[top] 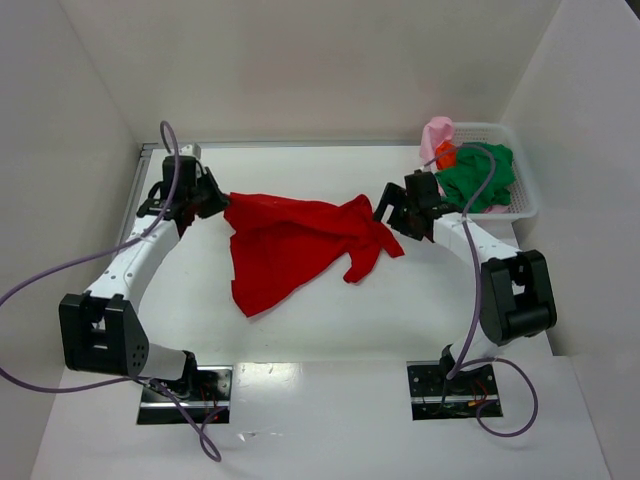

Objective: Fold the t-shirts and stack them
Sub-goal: Flatten out the tshirt

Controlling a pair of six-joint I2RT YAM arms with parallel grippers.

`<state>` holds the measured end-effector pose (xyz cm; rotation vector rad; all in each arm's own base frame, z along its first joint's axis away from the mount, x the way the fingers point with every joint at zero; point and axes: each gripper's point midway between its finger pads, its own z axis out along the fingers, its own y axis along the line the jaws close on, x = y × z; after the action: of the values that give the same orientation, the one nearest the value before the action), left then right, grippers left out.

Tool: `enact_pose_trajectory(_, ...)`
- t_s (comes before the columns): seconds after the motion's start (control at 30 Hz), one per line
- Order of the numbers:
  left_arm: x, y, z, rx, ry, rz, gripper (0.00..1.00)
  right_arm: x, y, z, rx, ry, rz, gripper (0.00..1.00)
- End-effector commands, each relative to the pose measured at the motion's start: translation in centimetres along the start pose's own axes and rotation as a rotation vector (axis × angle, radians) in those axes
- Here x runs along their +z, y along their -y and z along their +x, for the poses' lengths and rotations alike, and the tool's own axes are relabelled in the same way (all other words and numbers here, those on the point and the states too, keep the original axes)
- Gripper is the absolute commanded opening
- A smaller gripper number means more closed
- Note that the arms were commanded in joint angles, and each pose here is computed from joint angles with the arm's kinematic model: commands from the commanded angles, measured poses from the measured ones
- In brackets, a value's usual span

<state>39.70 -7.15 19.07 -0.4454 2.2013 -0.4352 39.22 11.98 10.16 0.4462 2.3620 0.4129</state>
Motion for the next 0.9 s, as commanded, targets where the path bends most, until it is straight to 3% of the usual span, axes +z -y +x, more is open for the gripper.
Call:
enact_pose_trajectory(0.0, -1.7, 1.4, -2.9, 0.017, 0.073, 0.056, 0.00, 0.3, 1.3, 1.4, 0.025, -0.043, 0.047, 1.00)
enact_pose_trajectory(0.33, -3.1, 3.4, -7.5, 0.013, 0.154, 0.155, 0.00, -0.5, 2.7, 3.3, 0.043, -0.054, 0.067, 1.00)
enact_pose_trajectory(0.4, -3.0, 3.8, -7.4, 0.015, 0.142, 0.173, 0.00, -0.3, 3.2, 4.1, 0.053, -0.067, 0.077, 0.93)
enact_pose_trajectory(0.6, -2.8, 3.5, -7.9, 0.001, 0.147, 0.184, 0.01, 0.8, 3.9, 5.8, 0.054, -0.117, 0.086, 0.87)
enact_pose_trajectory(0.87, -2.5, 3.6, -7.5, 0.003, 0.138, 0.199, 0.03, 1.4, 3.8, 4.6, 0.052, -0.078, 0.093, 0.77)
